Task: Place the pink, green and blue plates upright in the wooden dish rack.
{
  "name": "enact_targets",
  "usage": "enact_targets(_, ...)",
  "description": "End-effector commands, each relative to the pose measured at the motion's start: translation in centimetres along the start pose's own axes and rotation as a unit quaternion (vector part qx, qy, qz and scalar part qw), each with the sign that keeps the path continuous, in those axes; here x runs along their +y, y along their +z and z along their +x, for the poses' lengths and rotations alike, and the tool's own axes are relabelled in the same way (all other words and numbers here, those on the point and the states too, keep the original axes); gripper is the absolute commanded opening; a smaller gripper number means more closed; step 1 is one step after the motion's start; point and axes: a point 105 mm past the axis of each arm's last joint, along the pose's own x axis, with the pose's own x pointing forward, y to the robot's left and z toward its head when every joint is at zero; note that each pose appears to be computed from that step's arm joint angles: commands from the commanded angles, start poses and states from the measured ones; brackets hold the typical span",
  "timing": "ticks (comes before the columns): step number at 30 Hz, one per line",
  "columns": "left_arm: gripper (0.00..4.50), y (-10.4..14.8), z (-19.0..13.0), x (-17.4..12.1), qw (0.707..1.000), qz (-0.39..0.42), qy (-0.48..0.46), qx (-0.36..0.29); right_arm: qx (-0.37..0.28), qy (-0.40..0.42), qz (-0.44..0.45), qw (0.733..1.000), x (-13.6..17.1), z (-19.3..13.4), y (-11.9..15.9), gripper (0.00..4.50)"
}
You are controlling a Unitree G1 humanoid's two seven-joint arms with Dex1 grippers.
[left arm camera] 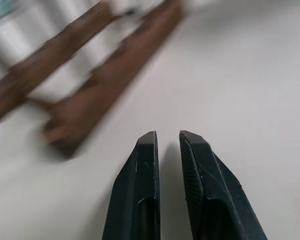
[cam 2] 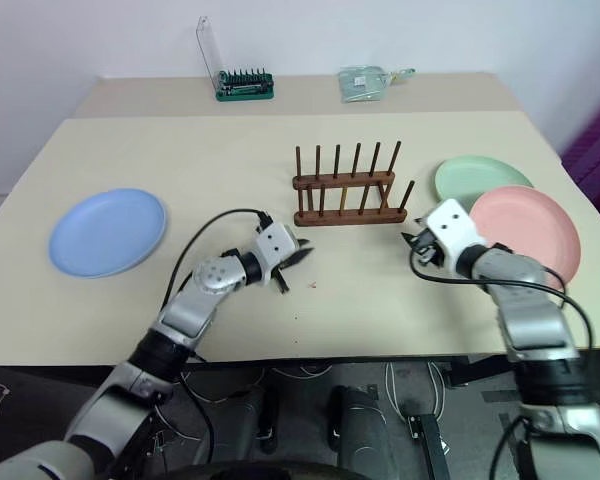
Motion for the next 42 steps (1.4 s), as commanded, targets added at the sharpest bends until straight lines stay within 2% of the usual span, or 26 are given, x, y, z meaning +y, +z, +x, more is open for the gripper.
enact_targets(1, 0.68, 3.3, 0.2, -2.0, 0.996, 0.001, -0.062, -0.071, -0.017, -0.033, 0.006, 0.999, -1.3, -2.2, 1.5, 3.79)
enact_targets(5, 0.68, 4.9, 0.3, -4.0, 0.985, -0.024, -0.133, -0.109, 0.024, -0.080, 0.038, 0.996, -1.9, -4.2, -0.5, 3.79)
enact_targets(11, 0.68, 5.8, 0.2, -4.5, 0.976, -0.031, -0.175, -0.129, 0.108, -0.137, 0.056, 0.983, -2.0, -5.4, -4.7, 3.79)
enact_targets(17, 0.68, 5.5, 0.3, -4.0, 0.977, -0.027, -0.171, -0.121, 0.132, -0.141, 0.040, 0.980, -1.8, -4.8, -6.0, 3.79)
enact_targets(20, 0.68, 5.2, 0.0, -3.9, 0.979, -0.031, -0.166, -0.118, 0.138, -0.145, 0.018, 0.980, -2.0, -4.4, -6.2, 2.93)
enact_targets(25, 0.68, 4.9, -0.1, -4.0, 0.979, -0.044, -0.160, -0.117, 0.138, -0.146, 0.005, 0.980, -1.7, -4.5, -6.2, 0.42)
enact_targets(26, 0.68, 4.9, -0.1, -4.0, 0.979, -0.044, -0.160, -0.116, 0.138, -0.148, 0.003, 0.979, -1.8, -4.5, -6.2, 0.04)
enact_targets(28, 0.68, 4.9, -0.1, -3.9, 0.979, -0.044, -0.160, -0.117, 0.138, -0.149, -0.001, 0.979, -1.8, -4.6, -6.1, 0.04)
enact_targets(33, 0.68, 4.9, 0.1, -3.8, 0.979, -0.041, -0.163, -0.115, 0.138, -0.154, -0.045, 0.977, -2.0, -5.4, -5.3, 0.04)
enact_targets(36, 0.68, 4.9, 0.1, -3.7, 0.979, -0.042, -0.164, -0.115, 0.125, -0.158, -0.088, 0.976, -2.6, -5.9, -3.8, 0.04)
enact_targets(38, 0.68, 4.8, 0.1, -3.5, 0.979, -0.042, -0.162, -0.114, 0.100, -0.165, -0.116, 0.974, -3.3, -6.0, -2.0, 0.04)
enact_targets(42, 0.68, 4.9, 0.1, -2.6, 0.982, -0.043, -0.140, -0.117, -0.020, -0.131, -0.101, 0.986, -3.8, -5.5, 4.4, 0.04)
